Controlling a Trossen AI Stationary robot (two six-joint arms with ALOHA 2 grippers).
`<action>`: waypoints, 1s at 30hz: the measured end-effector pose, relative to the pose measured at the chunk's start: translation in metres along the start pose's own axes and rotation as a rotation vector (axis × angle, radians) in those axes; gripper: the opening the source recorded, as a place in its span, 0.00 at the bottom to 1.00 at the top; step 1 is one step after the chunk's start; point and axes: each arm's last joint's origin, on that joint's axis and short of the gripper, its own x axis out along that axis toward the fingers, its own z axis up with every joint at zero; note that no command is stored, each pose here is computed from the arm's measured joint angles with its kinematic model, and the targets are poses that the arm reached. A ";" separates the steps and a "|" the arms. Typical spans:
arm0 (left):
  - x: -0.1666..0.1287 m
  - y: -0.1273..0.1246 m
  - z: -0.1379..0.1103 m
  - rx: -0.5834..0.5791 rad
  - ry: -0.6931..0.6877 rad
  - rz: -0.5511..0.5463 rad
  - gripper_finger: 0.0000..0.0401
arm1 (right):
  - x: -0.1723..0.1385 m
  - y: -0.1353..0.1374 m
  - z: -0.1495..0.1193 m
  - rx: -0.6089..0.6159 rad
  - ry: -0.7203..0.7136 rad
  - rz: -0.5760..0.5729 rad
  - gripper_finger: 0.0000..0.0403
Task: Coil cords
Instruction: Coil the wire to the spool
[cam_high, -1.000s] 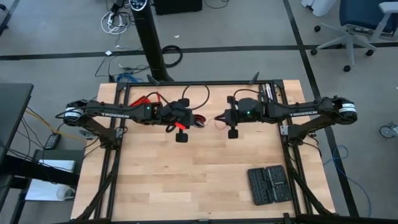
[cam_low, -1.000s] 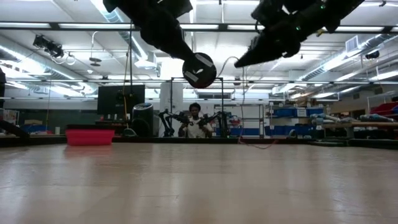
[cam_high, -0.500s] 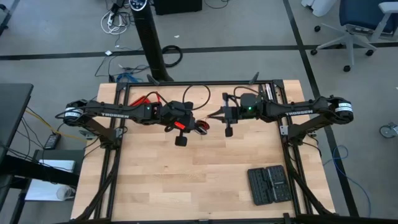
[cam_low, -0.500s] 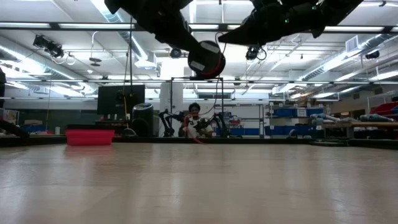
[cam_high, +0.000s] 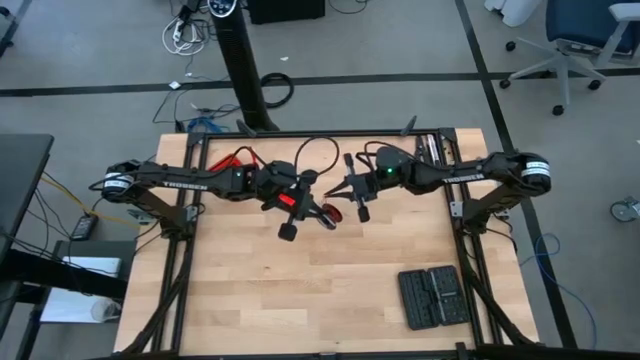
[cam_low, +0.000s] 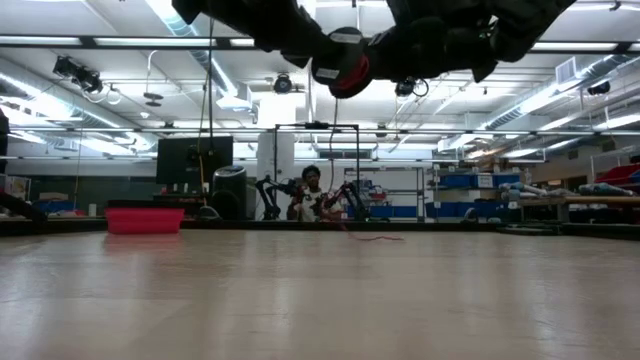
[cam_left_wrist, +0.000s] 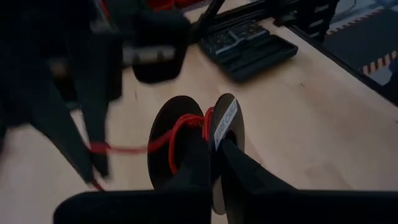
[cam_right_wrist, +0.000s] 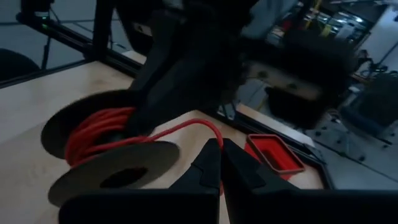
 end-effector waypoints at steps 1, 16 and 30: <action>0.000 0.000 0.001 0.025 -0.006 0.001 0.03 | 0.003 -0.001 -0.001 0.001 0.001 0.008 0.00; -0.001 0.004 0.010 0.189 -0.093 0.069 0.03 | 0.006 -0.004 -0.017 0.197 0.094 0.139 0.04; 0.000 0.001 0.017 0.267 -0.072 0.222 0.03 | -0.027 0.005 -0.037 0.412 0.216 0.060 0.15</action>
